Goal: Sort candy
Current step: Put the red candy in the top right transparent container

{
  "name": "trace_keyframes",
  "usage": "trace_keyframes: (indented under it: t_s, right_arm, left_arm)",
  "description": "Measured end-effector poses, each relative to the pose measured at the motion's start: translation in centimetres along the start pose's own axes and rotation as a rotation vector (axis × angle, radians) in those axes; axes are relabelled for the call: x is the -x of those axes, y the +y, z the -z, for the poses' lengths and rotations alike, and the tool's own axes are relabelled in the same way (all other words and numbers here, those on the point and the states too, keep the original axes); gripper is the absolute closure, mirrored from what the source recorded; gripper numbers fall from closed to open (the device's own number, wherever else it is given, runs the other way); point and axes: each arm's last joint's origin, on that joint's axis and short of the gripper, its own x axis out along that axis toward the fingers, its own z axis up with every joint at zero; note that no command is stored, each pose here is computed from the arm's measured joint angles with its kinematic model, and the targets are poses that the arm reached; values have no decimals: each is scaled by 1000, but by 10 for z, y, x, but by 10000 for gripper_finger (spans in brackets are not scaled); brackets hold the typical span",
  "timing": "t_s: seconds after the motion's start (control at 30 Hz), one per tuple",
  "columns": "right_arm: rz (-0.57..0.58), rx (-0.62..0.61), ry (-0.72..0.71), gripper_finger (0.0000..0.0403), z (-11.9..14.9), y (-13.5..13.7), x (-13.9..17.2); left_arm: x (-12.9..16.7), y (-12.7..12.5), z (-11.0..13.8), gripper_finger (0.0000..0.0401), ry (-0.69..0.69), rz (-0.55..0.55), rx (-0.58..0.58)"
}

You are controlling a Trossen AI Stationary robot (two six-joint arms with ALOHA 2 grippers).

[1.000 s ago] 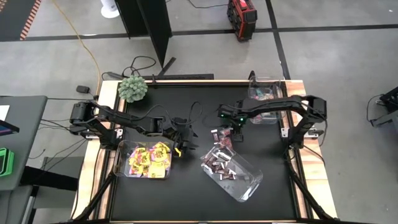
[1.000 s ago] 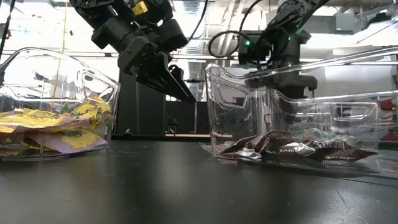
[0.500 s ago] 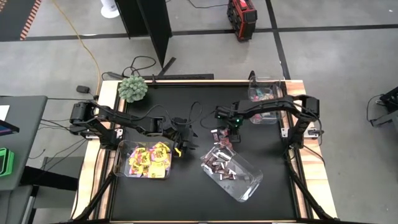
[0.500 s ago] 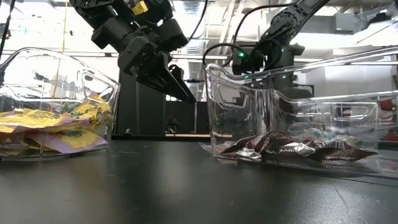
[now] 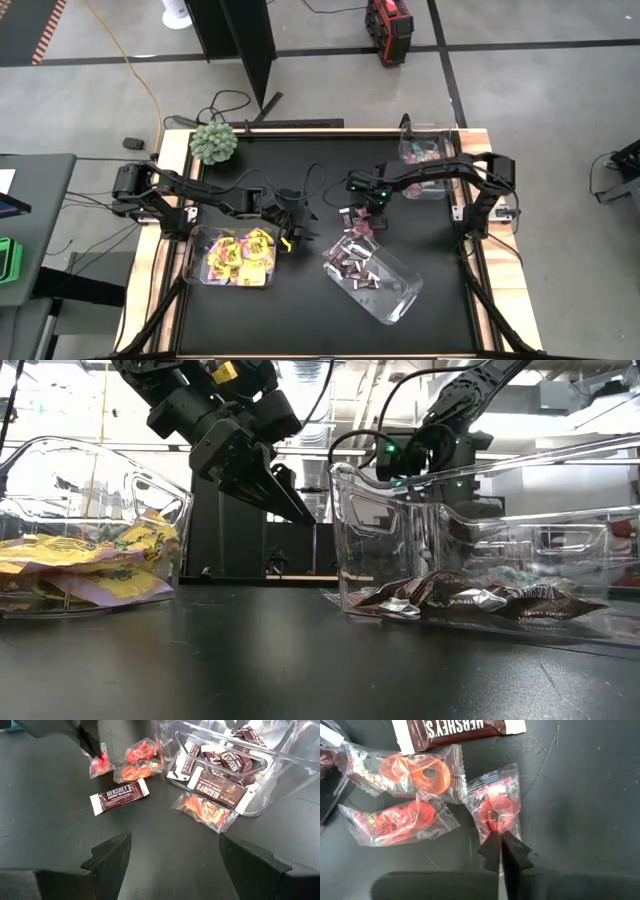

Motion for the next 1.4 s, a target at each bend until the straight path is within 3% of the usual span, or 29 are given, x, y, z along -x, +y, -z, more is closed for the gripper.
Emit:
trace_keyframes:
  t_s: [0.07, 0.3, 0.5, 0.6, 0.73, 1.0, 1.13, 1.4]
  right_arm:
    - [2, 1, -8, 394, 1, 0, 4]
    - [55, -10, -84, 400, 5, 2, 34]
    - [210, -83, -182, 402, 24, 5, 84]
    - [331, -202, -219, 402, 43, 3, 112]
    - [449, -450, -212, 402, 74, -2, 137]
    - [636, -953, -147, 403, 117, -11, 154]
    - [695, -1035, -96, 399, 125, -16, 154]
    - [700, -1055, -105, 384, 125, -18, 154]
  left_arm:
    - [0, 0, 0, 104, 0, 0, 1]
    - [0, 0, 0, 104, 0, 0, 2]
    - [0, 0, 0, 104, 0, 0, 2]
    - [0, 0, 0, 104, -1, 0, 1]
    - [0, 0, 0, 104, -1, 0, 1]
    - [0, 0, -1, 104, -8, -2, 1]
    - [0, 0, -1, 104, -8, -2, 1]
    - [0, 0, -1, 104, -6, -1, 1]
